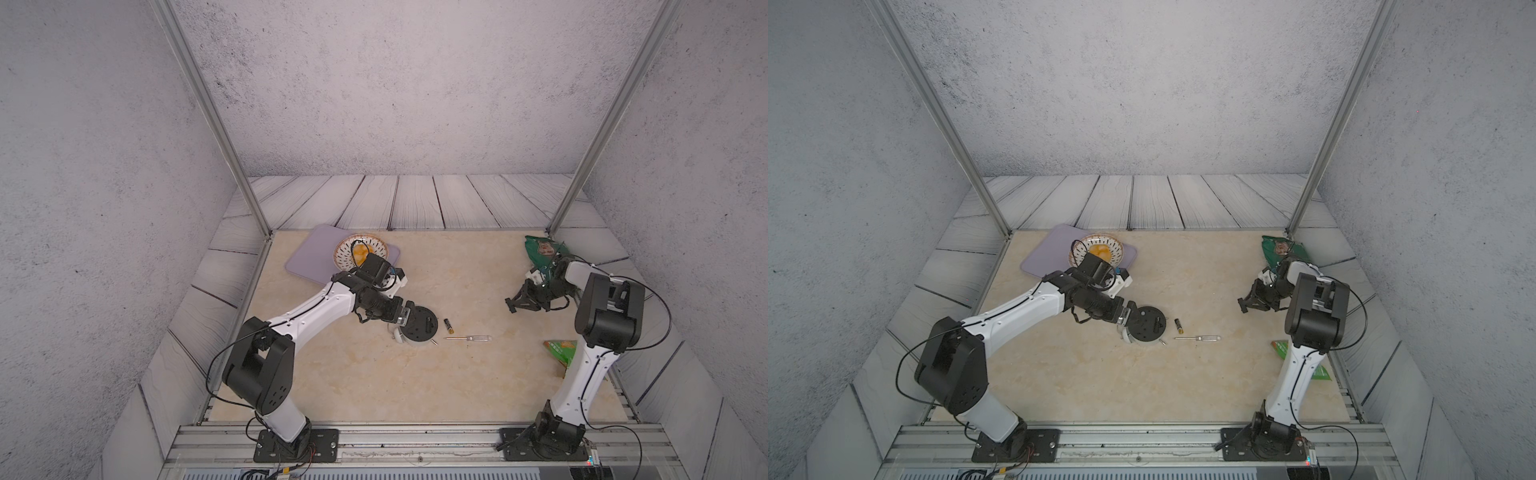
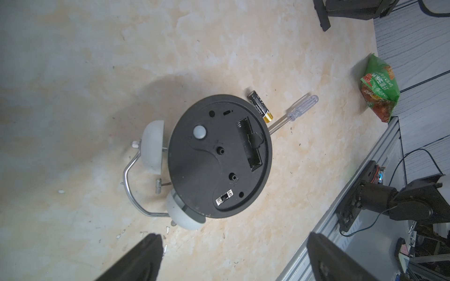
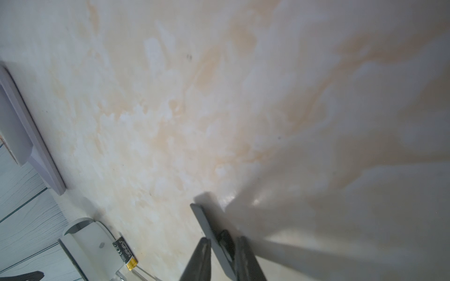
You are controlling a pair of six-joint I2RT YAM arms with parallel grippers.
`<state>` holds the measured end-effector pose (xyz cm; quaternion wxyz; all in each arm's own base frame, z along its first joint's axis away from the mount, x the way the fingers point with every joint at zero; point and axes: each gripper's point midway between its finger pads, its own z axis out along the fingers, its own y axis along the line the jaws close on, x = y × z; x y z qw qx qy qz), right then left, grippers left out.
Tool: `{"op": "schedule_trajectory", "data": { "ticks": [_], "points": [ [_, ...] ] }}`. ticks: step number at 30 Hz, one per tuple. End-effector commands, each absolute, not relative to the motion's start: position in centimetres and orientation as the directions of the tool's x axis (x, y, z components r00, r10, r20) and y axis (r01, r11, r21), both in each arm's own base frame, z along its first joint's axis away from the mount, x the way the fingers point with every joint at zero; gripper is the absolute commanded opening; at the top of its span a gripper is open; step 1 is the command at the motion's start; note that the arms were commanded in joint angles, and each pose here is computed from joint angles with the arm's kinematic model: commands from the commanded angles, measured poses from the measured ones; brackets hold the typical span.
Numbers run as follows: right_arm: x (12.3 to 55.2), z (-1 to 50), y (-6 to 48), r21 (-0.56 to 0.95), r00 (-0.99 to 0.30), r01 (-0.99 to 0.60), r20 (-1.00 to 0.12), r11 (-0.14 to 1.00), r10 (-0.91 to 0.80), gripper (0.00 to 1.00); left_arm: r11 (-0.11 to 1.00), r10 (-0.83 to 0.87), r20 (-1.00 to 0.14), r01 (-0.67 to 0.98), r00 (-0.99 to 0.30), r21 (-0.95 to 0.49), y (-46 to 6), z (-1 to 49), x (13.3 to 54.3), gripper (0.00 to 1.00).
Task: Remove the battery from the alarm
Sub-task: Pick up the cover from the center of the board.
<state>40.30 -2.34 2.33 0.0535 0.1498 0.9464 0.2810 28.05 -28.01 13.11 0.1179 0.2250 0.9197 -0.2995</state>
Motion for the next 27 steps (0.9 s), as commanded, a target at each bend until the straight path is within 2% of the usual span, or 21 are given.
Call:
{"op": "schedule_trajectory", "data": {
  "ticks": [1,10,18,27],
  "points": [
    [39.2,1.9,-1.9,0.552,-0.955,0.255,0.015,0.794,0.297,0.19,0.719,0.357,-0.359,0.499,-0.862,-0.484,-27.9,13.4,28.1,0.99],
    [39.0,2.9,-1.4,0.577,-0.952,0.247,-0.005,0.779,0.305,0.00,0.729,0.349,-0.360,0.492,-0.865,-0.476,-27.6,13.4,28.0,0.99],
    [37.0,8.2,1.2,0.605,-0.926,0.246,-0.085,0.757,0.368,0.00,0.783,0.230,-0.267,0.341,-0.936,-0.521,-25.1,12.1,29.4,0.99],
    [32.0,12.0,8.9,0.582,-0.937,0.197,-0.124,0.789,0.326,0.00,0.754,0.166,-0.194,0.251,-0.967,-0.607,-26.2,11.3,30.8,0.96]
  ]
}}
